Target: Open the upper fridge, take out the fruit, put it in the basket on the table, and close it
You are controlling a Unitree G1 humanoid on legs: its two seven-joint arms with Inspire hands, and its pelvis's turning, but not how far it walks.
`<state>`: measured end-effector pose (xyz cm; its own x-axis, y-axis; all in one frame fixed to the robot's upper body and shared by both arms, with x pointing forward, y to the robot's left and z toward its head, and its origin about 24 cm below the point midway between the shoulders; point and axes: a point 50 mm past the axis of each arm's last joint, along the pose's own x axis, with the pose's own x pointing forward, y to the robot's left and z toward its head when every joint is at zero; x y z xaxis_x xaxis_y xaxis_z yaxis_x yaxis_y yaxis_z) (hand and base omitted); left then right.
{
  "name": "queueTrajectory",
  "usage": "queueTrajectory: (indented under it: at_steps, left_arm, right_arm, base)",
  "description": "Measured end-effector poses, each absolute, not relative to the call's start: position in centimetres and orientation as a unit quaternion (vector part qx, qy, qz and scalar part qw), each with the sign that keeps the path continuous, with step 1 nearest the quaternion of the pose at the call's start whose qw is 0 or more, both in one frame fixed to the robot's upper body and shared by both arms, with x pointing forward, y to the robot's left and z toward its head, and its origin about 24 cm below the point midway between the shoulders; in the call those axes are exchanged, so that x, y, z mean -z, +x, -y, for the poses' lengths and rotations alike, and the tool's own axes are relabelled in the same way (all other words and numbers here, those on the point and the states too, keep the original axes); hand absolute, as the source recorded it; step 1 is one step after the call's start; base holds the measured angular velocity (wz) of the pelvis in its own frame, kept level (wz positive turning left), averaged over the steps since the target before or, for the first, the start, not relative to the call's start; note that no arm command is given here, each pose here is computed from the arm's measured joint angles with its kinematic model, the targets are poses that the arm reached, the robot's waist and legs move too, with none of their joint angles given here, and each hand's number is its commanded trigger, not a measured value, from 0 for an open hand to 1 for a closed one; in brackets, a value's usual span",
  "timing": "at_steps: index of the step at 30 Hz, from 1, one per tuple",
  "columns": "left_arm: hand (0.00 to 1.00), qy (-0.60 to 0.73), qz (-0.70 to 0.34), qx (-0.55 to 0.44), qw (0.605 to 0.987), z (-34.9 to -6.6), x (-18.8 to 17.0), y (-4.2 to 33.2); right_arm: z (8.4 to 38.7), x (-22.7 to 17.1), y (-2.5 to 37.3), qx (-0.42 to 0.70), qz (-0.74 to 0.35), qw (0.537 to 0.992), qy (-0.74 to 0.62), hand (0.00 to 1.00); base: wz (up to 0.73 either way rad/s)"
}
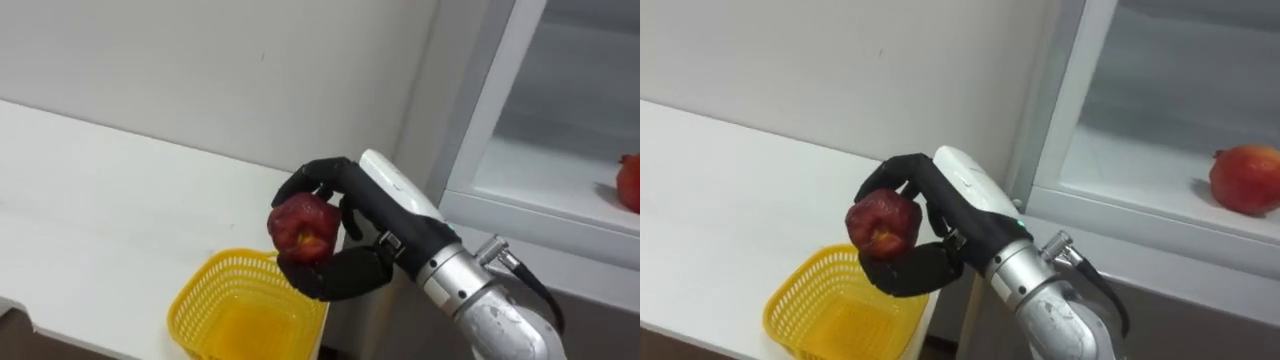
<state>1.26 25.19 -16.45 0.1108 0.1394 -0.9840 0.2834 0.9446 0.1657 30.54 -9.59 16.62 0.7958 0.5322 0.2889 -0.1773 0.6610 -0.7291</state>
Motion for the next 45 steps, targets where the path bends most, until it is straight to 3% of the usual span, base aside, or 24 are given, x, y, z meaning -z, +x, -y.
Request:
queueTrajectory:
  at_steps: [19,22,27,45]
  left_arm:
    - [0.00,0.176,-0.675,0.036,0.715,-26.5,16.1,0.5]
    - [0.00,0.182,-0.674,0.034,0.715,-26.7,16.0,0.6]
    - [0.00,0.194,-0.668,0.048,0.717,-26.4,16.0,1.4]
    - [0.00,0.199,-0.665,0.052,0.718,-26.3,16.0,1.6]
  right_arm:
    - [11.8,-14.4,32.7,-0.176,0.198,0.879,-0.397,1.00]
    - [11.7,-12.6,33.1,-0.184,0.165,0.882,-0.401,1.00]
    - [12.0,-6.4,33.0,-0.228,0.025,0.881,-0.414,1.00]
    - [12.0,-6.4,33.0,-0.229,0.028,0.882,-0.412,1.00]
  base:
    - [0.11]
    - [0.02]
    - [0.14]
    - [0.01]
